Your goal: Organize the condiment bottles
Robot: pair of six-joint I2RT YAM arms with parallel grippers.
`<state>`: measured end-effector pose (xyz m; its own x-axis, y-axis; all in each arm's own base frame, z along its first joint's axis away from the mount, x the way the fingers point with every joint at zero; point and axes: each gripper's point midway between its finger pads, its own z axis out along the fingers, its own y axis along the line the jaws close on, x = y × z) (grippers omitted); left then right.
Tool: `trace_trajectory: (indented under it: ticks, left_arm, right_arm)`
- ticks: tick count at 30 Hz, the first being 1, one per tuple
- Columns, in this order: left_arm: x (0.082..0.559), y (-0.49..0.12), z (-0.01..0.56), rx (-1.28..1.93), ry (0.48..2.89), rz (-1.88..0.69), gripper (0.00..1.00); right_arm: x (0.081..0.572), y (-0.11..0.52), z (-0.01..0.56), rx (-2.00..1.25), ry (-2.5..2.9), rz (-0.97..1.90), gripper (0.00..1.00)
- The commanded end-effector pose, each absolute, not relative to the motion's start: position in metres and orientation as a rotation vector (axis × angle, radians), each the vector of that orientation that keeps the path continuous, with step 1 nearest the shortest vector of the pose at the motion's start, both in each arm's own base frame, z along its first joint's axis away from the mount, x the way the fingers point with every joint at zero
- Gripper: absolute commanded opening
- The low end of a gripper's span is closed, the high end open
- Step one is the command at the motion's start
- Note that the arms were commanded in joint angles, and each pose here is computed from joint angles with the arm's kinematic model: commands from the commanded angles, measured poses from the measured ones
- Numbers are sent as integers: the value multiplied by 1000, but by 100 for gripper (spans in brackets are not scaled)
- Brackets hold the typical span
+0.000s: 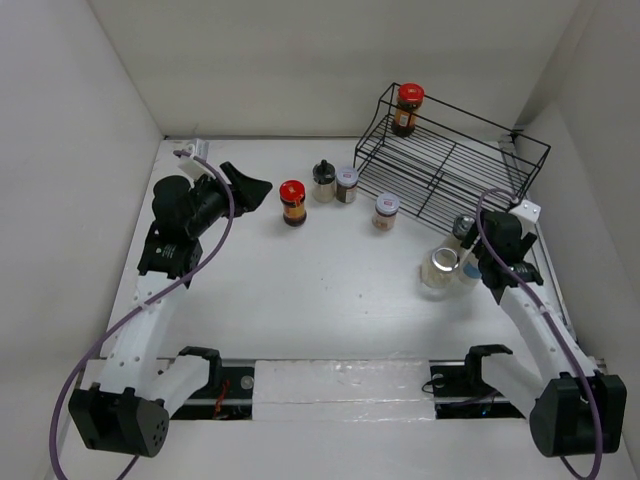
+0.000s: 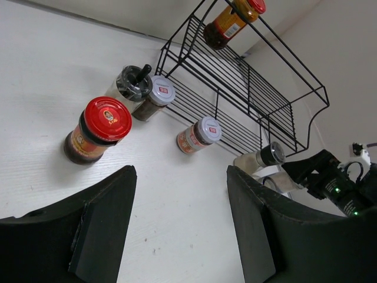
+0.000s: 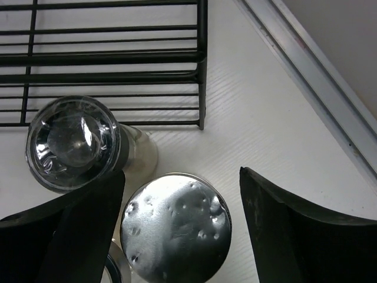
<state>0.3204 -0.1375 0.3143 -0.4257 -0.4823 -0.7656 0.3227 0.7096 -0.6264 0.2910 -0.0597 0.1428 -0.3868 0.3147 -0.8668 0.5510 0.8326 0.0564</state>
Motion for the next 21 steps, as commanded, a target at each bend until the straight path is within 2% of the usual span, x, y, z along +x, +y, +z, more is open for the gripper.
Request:
trace_trajectory:
  ticks: [1, 3, 5, 8, 10, 12, 16, 18, 21]
  left_arm:
    - [317, -141, 326, -94, 1751, -924, 58]
    - [317, -141, 326, -94, 1751, -924, 58]
    - [317, -141, 326, -94, 1751, -924, 58]
    - [317, -141, 326, -94, 1751, -924, 58]
    - [317, -141, 326, -94, 1751, -924, 58]
    - [317, -141, 326, -94, 1751, -924, 58]
    - [319, -141, 323, -98, 1762, -924, 58]
    - [320, -143, 321, -89, 1765, -933, 58]
    - [321, -145, 318, -86, 1777, -941, 58]
  right_arm:
    - [302, -55, 147, 633, 1971, -244, 84]
    - [299, -53, 144, 637, 1972, -223, 77]
    - [296, -53, 144, 637, 1965, -220, 74]
    - [279, -53, 155, 651, 1933, -218, 63]
    - [272, -48, 171, 633, 1898, -188, 62]
    - [267, -39, 197, 602, 1832, -140, 62]
    - [248, -27, 302, 512, 1594, -10, 60]
    - [245, -22, 336, 472, 1528, 26, 60]
    - [264, -1, 388, 363, 1441, 118, 59]
